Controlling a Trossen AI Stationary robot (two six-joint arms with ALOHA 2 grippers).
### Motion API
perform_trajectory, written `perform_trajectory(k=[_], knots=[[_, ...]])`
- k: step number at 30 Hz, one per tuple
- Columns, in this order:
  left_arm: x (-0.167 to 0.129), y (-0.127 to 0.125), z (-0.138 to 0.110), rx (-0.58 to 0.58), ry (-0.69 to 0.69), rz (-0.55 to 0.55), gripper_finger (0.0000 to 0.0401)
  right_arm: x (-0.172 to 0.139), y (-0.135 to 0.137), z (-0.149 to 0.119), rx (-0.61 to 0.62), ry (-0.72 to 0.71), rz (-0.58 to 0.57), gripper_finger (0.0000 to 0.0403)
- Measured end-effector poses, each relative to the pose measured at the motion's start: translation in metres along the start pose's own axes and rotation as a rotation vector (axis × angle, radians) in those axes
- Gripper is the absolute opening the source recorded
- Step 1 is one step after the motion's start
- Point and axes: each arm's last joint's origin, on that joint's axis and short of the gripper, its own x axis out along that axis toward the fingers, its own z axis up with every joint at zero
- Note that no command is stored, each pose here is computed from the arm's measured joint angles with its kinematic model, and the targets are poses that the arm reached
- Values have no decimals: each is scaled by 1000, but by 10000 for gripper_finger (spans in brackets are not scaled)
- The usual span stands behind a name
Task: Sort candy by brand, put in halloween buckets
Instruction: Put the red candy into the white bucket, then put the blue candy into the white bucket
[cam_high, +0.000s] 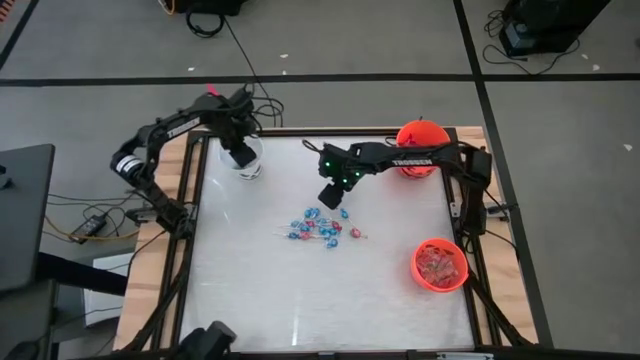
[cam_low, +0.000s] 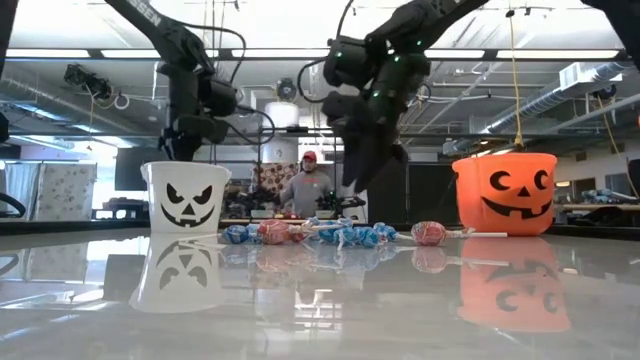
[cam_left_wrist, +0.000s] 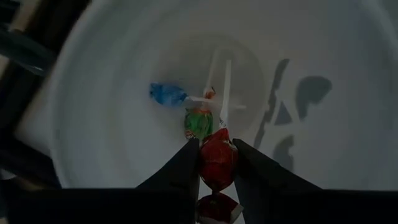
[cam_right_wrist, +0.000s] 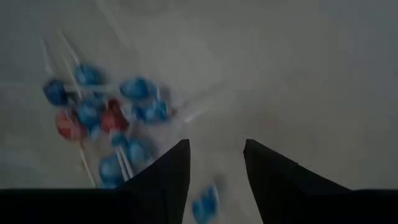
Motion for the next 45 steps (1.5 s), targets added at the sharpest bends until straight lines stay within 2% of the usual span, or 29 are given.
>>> perform_trajectory(k=[3,7,11,16,21,28,35,40,43,45], knots=[[6,1,5,-10,-10,2,89,-8,4,-10,-16,7,-25,163],[6,2,14,-6,-94,17,100,-7,5,-26,-14,22,-41,163],[9,2,18,-1,-146,27,141,4,0,-45,17,35,-40,165],[27,2,10,-6,-106,43,200,14,1,-65,46,17,-14,171],[34,0,0,-8,-76,37,224,20,13,-73,19,4,-4,173],[10,-3,-8,-21,-164,62,220,31,15,-83,30,19,-118,170],[-23,-8,-23,-53,-277,114,217,43,16,-88,45,88,-89,156],[-45,-16,-35,-88,-372,110,217,48,19,-98,26,72,-112,152],[-56,-23,-41,-89,-420,104,217,50,16,-102,18,66,-137,131],[-61,-29,-43,-66,-451,85,217,51,15,-103,-6,69,-137,96]])
